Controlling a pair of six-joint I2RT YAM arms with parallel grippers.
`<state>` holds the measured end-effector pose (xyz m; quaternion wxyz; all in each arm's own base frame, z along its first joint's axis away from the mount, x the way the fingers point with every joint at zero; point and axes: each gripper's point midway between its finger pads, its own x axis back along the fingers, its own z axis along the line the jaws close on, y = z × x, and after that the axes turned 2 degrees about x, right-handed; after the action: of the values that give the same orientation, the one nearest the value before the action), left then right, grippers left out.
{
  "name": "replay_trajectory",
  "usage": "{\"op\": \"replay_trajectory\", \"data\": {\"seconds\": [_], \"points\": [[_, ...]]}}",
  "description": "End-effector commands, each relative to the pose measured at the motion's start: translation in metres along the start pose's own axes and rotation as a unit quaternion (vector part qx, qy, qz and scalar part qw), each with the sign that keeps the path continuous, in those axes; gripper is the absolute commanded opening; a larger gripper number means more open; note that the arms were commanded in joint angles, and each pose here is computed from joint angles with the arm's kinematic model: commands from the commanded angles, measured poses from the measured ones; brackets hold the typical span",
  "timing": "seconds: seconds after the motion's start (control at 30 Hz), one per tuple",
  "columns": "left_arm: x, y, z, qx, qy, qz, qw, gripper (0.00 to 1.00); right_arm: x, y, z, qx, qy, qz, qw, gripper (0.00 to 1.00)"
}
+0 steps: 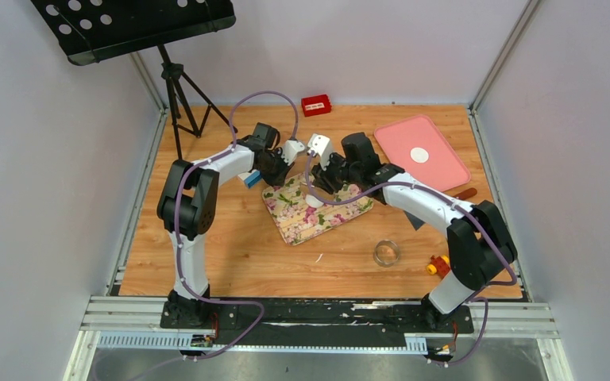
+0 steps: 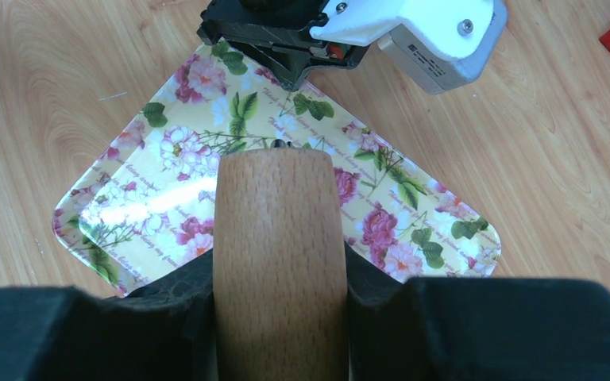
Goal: Roll out the dumpling wrappers from the dough
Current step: Flatten out the dough on the work surface.
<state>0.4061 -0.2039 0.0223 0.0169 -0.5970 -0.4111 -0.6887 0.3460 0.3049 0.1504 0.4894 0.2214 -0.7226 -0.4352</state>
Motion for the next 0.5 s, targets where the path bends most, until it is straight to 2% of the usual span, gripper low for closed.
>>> {"op": "replay_trajectory", "data": {"seconds": [0.0, 0.47], "points": [[-0.014, -0.051, -0.003, 0.026, 0.007, 0.088, 0.996, 0.0, 0.004, -0.008, 0.031, -0.028, 0.064, 0.013, 0.997, 0.0], [-0.015, -0.052, -0.002, 0.027, 0.009, 0.091, 0.995, 0.0, 0.007, -0.013, 0.046, 0.014, 0.074, 0.018, 0.997, 0.0]]}}
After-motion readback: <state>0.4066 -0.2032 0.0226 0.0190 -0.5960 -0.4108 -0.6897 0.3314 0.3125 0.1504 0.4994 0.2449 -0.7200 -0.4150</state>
